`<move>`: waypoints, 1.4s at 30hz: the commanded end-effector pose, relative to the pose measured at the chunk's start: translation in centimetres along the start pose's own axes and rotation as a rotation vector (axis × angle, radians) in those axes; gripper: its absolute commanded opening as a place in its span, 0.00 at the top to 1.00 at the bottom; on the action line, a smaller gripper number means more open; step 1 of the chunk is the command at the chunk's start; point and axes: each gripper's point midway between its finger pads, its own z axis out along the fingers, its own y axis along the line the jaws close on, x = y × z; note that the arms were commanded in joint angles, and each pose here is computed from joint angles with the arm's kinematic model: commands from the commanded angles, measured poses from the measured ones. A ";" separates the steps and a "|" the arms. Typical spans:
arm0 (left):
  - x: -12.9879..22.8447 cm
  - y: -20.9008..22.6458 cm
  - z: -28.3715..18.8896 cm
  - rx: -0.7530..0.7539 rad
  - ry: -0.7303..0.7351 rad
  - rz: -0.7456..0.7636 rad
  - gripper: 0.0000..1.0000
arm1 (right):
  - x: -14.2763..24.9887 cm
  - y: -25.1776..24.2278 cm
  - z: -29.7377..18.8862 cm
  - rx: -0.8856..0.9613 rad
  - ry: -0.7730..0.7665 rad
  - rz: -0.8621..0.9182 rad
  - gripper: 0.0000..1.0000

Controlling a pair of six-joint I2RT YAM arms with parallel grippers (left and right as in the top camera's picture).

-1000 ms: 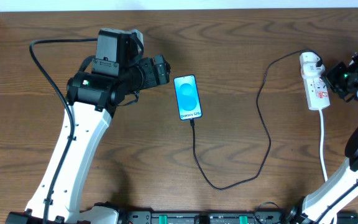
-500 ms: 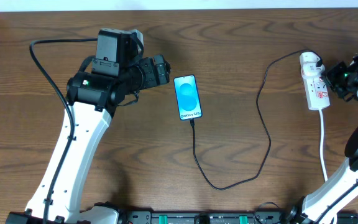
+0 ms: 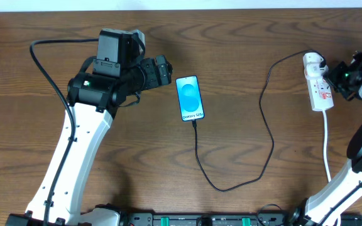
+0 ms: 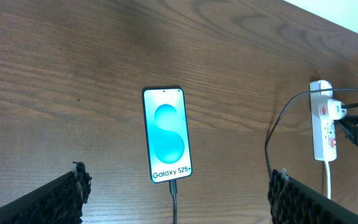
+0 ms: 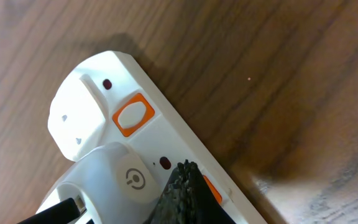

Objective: Plug charger to phone and switch on socket

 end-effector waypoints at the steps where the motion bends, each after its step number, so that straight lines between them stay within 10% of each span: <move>1: -0.2 0.1 -0.2 -0.011 -0.010 0.021 0.07 | 8.8 3.8 2.8 -0.104 0.260 -0.080 0.99; 42: -0.2 0.1 -0.2 -0.011 -0.010 0.021 0.07 | 11.0 7.5 2.7 -0.260 0.294 -0.374 0.99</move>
